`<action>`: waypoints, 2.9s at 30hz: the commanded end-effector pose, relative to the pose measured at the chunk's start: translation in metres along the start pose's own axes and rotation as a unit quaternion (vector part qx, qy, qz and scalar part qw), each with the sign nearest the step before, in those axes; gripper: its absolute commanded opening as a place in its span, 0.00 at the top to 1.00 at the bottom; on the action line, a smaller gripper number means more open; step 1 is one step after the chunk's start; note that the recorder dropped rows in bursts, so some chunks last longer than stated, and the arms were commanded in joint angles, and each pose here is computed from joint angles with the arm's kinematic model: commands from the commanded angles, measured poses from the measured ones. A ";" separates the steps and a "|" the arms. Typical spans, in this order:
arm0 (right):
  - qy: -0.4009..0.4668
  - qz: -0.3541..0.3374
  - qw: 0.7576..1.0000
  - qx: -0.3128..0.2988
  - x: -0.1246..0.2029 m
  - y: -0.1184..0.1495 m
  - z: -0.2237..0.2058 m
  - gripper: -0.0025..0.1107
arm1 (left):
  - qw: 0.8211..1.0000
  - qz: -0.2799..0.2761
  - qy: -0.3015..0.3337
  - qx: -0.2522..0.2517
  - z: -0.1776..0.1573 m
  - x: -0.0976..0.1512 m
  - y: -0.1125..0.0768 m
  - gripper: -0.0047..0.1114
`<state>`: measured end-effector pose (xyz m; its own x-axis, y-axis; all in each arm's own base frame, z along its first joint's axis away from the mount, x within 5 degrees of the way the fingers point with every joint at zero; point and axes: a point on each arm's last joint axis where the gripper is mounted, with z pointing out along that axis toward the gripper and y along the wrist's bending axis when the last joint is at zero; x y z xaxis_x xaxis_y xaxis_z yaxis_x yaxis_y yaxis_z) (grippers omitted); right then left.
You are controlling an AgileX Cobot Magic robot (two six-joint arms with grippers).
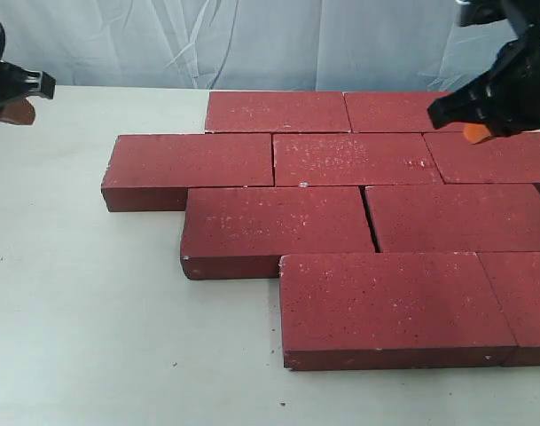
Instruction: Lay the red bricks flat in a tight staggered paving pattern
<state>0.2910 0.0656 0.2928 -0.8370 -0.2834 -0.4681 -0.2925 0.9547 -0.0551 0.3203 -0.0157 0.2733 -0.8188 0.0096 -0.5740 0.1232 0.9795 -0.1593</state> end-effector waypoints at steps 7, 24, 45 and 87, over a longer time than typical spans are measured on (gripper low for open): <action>-0.101 0.120 0.984 0.081 0.039 -0.056 -0.076 0.99 | 0.990 0.023 -0.142 0.000 -0.099 0.042 -0.026 0.96; -0.420 0.089 0.895 0.125 0.151 -0.013 -0.134 0.99 | 0.921 0.039 -0.387 -0.008 -0.151 0.121 -0.036 0.96; -0.559 0.070 0.814 0.144 0.219 0.009 -0.146 0.99 | 0.873 0.022 -0.487 -0.007 -0.164 0.170 -0.030 0.96; -0.563 0.072 0.810 0.143 0.221 0.010 -0.147 0.99 | 0.891 -0.014 -0.450 -0.060 -0.113 0.249 -0.011 0.96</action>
<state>0.0349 -0.0009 0.3198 0.1488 -0.0578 -0.9872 0.0213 0.9982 -0.0552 0.0500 -0.0023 0.2364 -0.0051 -0.1040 -0.9946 0.0291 0.9941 -0.1041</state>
